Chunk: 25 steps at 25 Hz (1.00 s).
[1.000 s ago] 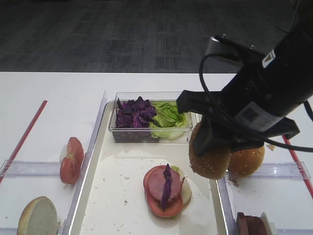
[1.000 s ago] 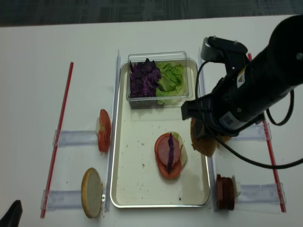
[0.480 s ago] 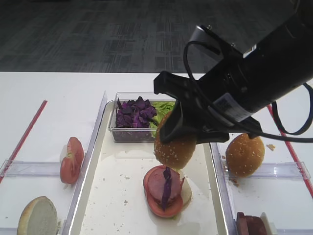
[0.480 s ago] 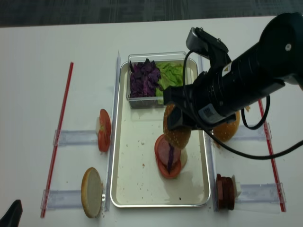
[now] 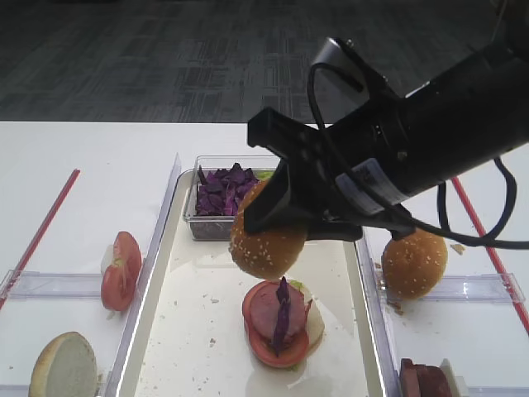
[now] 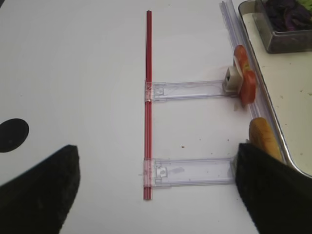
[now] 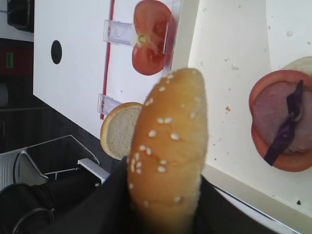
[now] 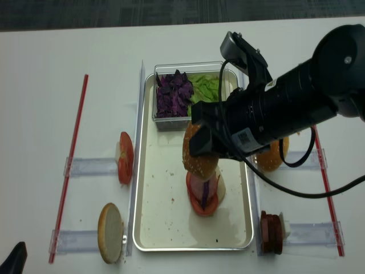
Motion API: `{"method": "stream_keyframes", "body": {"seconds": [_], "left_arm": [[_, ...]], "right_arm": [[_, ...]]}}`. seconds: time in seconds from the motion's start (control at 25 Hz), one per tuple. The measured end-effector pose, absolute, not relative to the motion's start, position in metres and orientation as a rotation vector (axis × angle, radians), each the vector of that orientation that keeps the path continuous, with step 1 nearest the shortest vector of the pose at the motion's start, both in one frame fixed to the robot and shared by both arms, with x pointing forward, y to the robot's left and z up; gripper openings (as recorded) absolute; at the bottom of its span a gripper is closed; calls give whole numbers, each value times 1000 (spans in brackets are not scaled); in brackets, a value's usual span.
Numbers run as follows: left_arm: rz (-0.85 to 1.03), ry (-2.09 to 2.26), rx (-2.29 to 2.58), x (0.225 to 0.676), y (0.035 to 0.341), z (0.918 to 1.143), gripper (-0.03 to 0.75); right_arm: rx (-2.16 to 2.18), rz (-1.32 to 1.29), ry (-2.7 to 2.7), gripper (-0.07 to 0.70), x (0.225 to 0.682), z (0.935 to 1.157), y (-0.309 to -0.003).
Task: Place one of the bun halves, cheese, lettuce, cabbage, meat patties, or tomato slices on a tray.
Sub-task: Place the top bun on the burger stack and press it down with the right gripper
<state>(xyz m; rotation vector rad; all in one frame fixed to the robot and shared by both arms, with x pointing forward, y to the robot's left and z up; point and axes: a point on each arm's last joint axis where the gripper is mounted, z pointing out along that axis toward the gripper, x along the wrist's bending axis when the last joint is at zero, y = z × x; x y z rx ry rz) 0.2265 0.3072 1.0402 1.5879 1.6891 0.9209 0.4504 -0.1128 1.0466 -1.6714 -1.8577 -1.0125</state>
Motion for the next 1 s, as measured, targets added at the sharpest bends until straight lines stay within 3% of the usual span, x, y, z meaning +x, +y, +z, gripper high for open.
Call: {"method": "stream_keyframes", "body": {"seconds": [0.32, 1.0], "left_arm": [[921, 1689, 1588, 226, 307, 1040, 597], [921, 1689, 1588, 226, 307, 1040, 597]], "right_arm": [[-1676, -1038, -1840, 248, 455, 1045, -112], [-1661, -941, -1845, 248, 471, 1012, -104]]}}
